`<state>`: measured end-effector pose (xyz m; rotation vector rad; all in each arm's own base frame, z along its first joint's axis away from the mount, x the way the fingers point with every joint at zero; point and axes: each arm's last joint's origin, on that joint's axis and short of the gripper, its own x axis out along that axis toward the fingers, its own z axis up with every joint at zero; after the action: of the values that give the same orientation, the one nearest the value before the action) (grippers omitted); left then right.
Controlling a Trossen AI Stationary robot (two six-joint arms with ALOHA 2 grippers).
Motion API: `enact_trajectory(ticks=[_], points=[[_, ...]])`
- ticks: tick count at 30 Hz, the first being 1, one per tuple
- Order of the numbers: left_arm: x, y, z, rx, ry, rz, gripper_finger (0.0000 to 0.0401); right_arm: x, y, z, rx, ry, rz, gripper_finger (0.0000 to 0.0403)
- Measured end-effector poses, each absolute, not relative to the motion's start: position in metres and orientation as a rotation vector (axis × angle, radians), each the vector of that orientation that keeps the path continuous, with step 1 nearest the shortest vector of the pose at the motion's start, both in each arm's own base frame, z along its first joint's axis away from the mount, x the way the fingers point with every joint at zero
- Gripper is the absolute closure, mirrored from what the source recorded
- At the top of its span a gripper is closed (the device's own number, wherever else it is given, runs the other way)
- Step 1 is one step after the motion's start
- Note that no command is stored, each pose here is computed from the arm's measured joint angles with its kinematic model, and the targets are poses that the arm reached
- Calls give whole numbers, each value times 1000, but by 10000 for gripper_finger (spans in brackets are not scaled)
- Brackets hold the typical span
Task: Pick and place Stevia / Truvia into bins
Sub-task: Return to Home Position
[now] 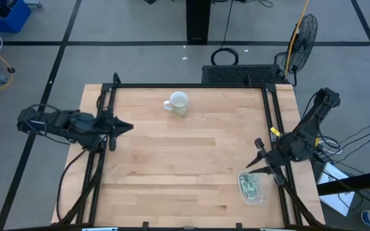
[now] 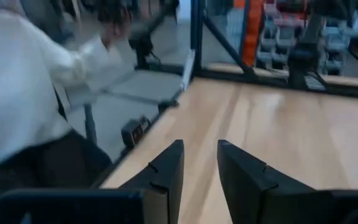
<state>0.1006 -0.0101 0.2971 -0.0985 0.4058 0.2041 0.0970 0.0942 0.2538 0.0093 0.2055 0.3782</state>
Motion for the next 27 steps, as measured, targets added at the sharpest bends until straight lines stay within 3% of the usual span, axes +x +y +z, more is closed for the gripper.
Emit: enact_trajectory(ticks=[11,18,27], points=[[91,-9,236,-41,3,79,359,93,65,181,223,54,349,313],[90,-1,226,-78,18,104,359,98,47,178,206,9,360,314],[94,5,215,-84,20,82,359,101,25,173,169,32,187,314]])
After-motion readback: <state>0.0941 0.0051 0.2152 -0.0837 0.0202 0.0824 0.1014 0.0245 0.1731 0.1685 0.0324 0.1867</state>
